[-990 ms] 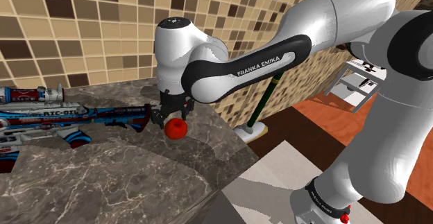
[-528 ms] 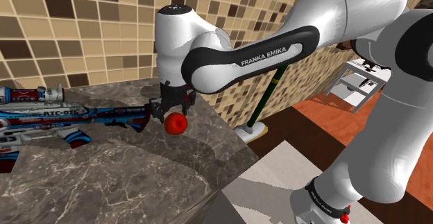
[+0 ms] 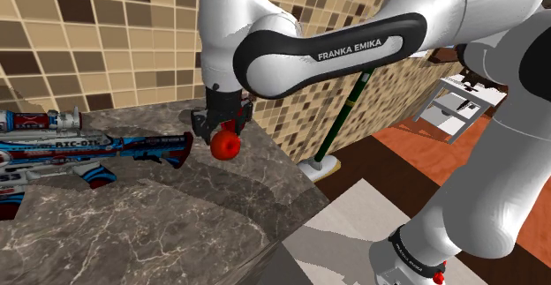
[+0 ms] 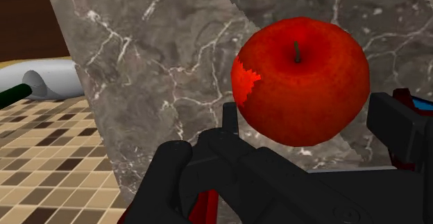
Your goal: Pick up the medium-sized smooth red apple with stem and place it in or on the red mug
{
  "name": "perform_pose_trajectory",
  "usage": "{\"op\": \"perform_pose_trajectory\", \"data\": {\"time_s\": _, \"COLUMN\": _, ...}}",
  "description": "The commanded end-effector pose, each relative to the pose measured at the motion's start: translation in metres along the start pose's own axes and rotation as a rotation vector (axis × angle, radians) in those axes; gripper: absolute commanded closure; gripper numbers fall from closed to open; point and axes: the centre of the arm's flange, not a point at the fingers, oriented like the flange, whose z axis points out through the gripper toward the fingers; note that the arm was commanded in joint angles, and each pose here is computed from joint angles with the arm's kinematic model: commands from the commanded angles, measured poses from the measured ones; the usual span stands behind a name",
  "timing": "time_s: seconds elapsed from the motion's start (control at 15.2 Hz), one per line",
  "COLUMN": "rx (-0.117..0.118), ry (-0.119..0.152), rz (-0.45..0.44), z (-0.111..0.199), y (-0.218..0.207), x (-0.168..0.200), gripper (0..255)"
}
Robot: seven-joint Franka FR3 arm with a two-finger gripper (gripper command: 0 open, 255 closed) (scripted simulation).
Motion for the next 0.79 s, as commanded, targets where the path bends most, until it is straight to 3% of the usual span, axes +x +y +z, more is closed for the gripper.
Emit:
{"op": "perform_pose_trajectory", "data": {"time_s": 0.0, "rx": 0.0, "ry": 0.0, "rz": 0.0, "z": -0.01, "y": 0.001, "x": 0.0, "gripper": 255}}
{"op": "perform_pose_trajectory", "data": {"time_s": 0.73, "rx": 0.0, "ry": 0.0, "rz": 0.0, "z": -0.068, "y": 0.008, "x": 0.003, "gripper": 255}}
